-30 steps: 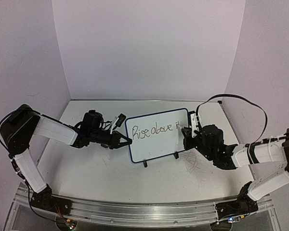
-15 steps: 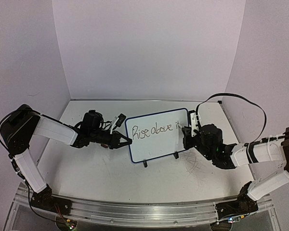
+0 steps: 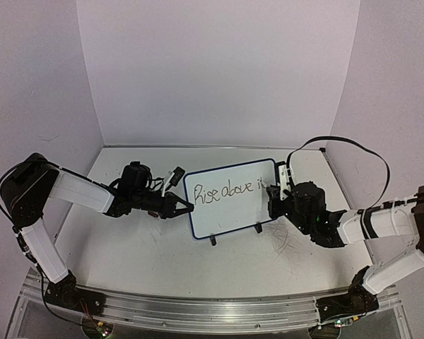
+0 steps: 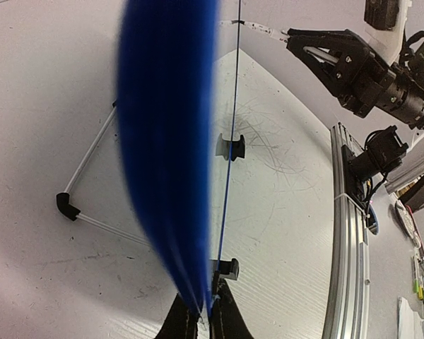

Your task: Write a sentence on the whiteboard

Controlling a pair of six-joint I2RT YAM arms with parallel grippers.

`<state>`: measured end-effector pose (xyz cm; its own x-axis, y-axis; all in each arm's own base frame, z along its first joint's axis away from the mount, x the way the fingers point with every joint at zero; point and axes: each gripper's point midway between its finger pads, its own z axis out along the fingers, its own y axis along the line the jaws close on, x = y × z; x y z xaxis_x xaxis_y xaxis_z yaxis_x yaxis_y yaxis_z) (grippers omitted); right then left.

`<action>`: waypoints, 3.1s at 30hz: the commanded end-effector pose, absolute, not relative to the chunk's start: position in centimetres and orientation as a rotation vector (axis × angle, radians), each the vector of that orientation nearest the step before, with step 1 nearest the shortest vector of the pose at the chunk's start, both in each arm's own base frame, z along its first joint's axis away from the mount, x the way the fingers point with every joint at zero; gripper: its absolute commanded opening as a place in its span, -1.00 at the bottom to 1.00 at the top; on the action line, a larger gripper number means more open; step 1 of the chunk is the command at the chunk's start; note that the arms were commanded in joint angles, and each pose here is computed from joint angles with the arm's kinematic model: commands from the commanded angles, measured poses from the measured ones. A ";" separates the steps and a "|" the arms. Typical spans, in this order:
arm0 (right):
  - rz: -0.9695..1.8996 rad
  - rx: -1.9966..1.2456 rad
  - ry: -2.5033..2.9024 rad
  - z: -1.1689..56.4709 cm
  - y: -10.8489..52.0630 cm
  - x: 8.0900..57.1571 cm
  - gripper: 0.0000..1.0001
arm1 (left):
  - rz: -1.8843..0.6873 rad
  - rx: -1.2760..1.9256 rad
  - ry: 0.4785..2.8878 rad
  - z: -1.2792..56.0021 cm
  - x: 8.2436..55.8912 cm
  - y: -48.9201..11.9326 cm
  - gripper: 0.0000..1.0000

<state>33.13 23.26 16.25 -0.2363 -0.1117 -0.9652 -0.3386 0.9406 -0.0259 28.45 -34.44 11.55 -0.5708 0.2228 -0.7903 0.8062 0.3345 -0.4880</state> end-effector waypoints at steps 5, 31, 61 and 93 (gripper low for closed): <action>0.172 -0.165 1.747 19.0 20.5 33.3 -1.00 | -1.104 0.891 2.038 10.4 29.5 -33.6 -1.00; 0.570 -1.033 1.708 14.5 41.1 22.8 -0.99 | -1.091 0.873 2.064 9.8 29.9 -33.7 -1.00; 0.396 -0.858 1.805 12.0 39.4 25.3 -1.00 | -1.104 0.888 2.064 9.7 29.5 -33.8 -1.00; 0.422 -0.913 1.845 10.2 40.5 24.8 -1.00 | -1.098 0.888 2.063 9.8 29.5 -33.7 -1.00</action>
<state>24.53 40.01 10.26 -0.2068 -0.4091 -0.8887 -0.7505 0.6491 -0.1241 28.45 -34.49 11.53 -0.5744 0.2273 -0.7864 0.8038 0.3382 -0.4894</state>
